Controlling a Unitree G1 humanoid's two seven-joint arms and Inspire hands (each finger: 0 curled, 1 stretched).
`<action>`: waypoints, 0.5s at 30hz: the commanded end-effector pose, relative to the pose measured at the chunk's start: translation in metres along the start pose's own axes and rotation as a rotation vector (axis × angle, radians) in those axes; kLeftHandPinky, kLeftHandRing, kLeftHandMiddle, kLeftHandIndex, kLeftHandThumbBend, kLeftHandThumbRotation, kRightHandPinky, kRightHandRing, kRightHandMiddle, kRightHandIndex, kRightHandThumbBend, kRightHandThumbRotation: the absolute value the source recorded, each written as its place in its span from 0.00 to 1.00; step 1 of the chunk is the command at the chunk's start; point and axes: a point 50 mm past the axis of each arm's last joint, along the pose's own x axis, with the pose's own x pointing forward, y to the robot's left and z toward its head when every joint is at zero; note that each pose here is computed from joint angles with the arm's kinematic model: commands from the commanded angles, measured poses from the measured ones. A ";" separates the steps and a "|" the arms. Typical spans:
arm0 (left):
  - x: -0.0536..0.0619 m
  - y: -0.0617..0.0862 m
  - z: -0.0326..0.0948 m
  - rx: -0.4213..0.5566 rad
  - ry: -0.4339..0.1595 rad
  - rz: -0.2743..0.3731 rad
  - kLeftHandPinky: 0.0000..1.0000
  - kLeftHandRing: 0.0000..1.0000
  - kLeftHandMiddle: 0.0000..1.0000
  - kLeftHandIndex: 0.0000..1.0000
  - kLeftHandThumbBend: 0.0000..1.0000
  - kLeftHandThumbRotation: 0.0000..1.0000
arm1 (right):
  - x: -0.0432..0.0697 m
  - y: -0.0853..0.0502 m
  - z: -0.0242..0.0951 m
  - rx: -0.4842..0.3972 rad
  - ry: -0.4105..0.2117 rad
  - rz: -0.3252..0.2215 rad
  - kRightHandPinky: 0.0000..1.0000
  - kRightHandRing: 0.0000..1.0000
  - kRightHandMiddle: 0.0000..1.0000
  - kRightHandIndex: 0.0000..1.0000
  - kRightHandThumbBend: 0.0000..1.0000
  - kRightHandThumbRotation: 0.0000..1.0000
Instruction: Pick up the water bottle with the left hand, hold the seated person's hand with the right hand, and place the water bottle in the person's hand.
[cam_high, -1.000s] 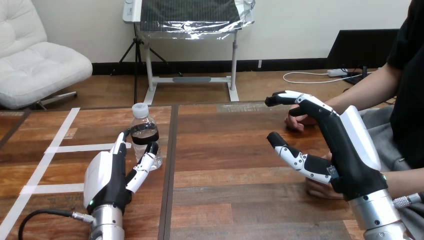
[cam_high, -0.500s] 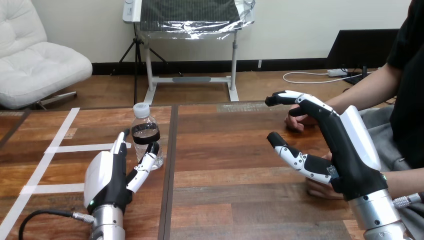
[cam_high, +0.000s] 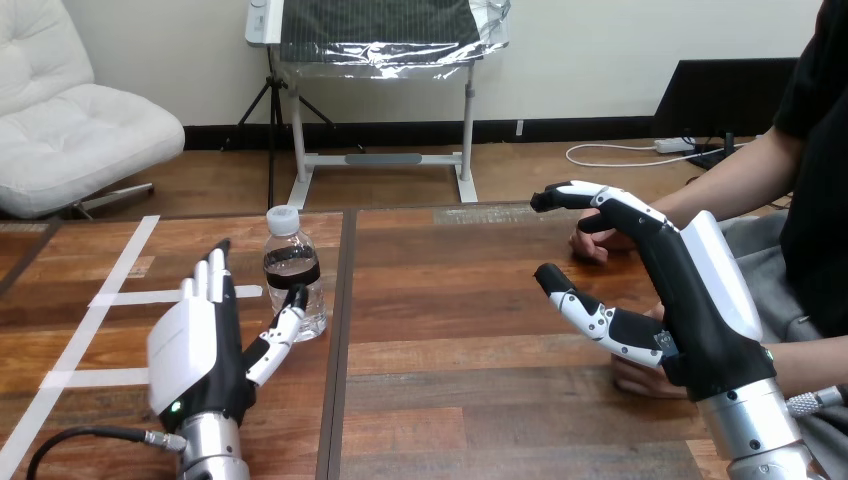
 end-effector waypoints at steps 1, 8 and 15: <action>0.019 0.011 0.014 0.087 -0.081 0.091 0.96 1.00 1.00 1.00 0.46 0.92 | 0.019 -0.009 0.012 -0.003 -0.094 -0.043 0.70 0.79 0.80 0.71 0.42 0.09; 0.022 0.012 0.015 0.103 -0.074 0.132 0.99 1.00 1.00 1.00 0.45 0.93 | 0.019 -0.009 0.012 -0.003 -0.094 -0.044 0.70 0.80 0.80 0.71 0.42 0.09; 0.025 0.014 0.015 0.006 -0.037 0.154 1.00 1.00 1.00 1.00 0.47 0.92 | 0.020 -0.009 0.012 -0.010 -0.095 -0.044 0.71 0.80 0.80 0.71 0.41 0.09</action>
